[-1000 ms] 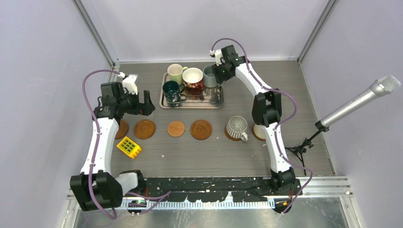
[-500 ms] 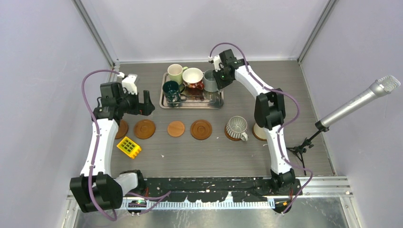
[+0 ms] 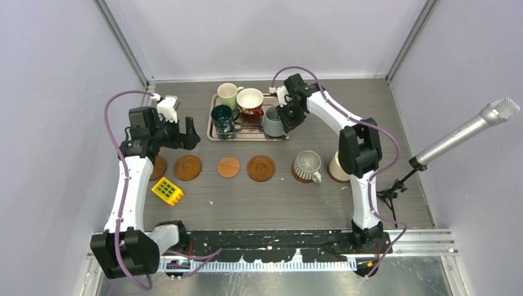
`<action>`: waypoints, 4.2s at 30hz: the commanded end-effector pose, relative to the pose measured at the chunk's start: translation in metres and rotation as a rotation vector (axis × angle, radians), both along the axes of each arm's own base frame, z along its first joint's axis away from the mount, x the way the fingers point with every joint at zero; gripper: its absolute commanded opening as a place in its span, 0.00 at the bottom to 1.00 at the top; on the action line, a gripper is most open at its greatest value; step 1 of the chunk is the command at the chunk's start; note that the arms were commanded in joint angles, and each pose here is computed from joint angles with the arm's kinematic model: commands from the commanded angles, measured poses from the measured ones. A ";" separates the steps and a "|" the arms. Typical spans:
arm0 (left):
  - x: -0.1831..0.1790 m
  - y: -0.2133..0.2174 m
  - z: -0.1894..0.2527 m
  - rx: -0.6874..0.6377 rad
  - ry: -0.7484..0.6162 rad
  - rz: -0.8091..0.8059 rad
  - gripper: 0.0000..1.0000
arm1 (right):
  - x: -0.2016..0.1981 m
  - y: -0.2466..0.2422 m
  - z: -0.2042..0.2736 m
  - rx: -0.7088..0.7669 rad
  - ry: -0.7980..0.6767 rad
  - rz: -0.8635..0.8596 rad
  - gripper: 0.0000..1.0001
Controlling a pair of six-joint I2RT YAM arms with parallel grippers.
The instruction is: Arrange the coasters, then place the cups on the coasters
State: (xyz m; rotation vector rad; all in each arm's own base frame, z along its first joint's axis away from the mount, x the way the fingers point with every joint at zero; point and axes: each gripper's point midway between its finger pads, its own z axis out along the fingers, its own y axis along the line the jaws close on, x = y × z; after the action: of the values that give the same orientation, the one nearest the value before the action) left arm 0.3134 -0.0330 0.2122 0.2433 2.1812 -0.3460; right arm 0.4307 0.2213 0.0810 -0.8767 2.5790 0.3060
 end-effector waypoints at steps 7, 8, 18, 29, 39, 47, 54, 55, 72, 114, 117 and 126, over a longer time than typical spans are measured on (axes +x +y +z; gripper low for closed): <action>0.003 0.000 0.017 0.005 -0.067 -0.002 1.00 | -0.006 -0.005 0.010 -0.087 0.050 -0.044 0.44; 0.003 0.000 0.017 0.007 -0.068 -0.002 1.00 | -0.005 -0.005 0.009 -0.090 0.055 -0.048 0.46; 0.004 0.003 0.017 0.024 -0.071 0.006 1.00 | 0.006 -0.001 -0.001 -0.124 0.069 -0.048 0.48; 0.006 0.005 0.015 0.034 -0.073 0.012 1.00 | 0.005 0.009 0.009 -0.110 0.018 -0.024 0.21; 0.004 0.003 0.017 0.025 -0.076 0.007 1.00 | -0.005 0.021 0.040 -0.007 -0.032 -0.012 0.00; 0.004 0.004 0.017 0.025 -0.075 0.012 1.00 | -0.010 0.029 0.069 0.083 -0.085 -0.021 0.00; 0.005 0.004 0.017 0.024 -0.075 0.013 1.00 | -0.022 0.038 0.087 0.127 -0.115 0.000 0.00; 0.004 0.004 0.017 0.025 -0.075 0.013 1.00 | -0.024 0.039 0.088 0.130 -0.122 0.005 0.00; 0.007 0.009 0.013 0.040 -0.052 0.034 1.00 | -0.092 0.073 0.118 0.294 -0.235 0.066 0.00; 0.003 0.018 0.002 0.086 -0.018 0.059 1.00 | -0.187 0.067 0.019 0.208 -0.146 0.103 0.24; 0.002 0.017 0.003 0.086 -0.019 0.058 1.00 | -0.189 0.066 0.019 0.208 -0.141 0.100 0.25; 0.002 0.017 -0.002 0.087 -0.003 0.049 1.00 | -0.192 0.063 0.017 0.196 -0.131 0.106 0.53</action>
State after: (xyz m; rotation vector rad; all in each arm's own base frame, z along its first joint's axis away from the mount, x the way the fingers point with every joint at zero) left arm 0.3146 -0.0159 0.2097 0.2214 2.1976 -0.2255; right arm 0.2388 0.2794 0.0792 -0.9482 2.3927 0.4687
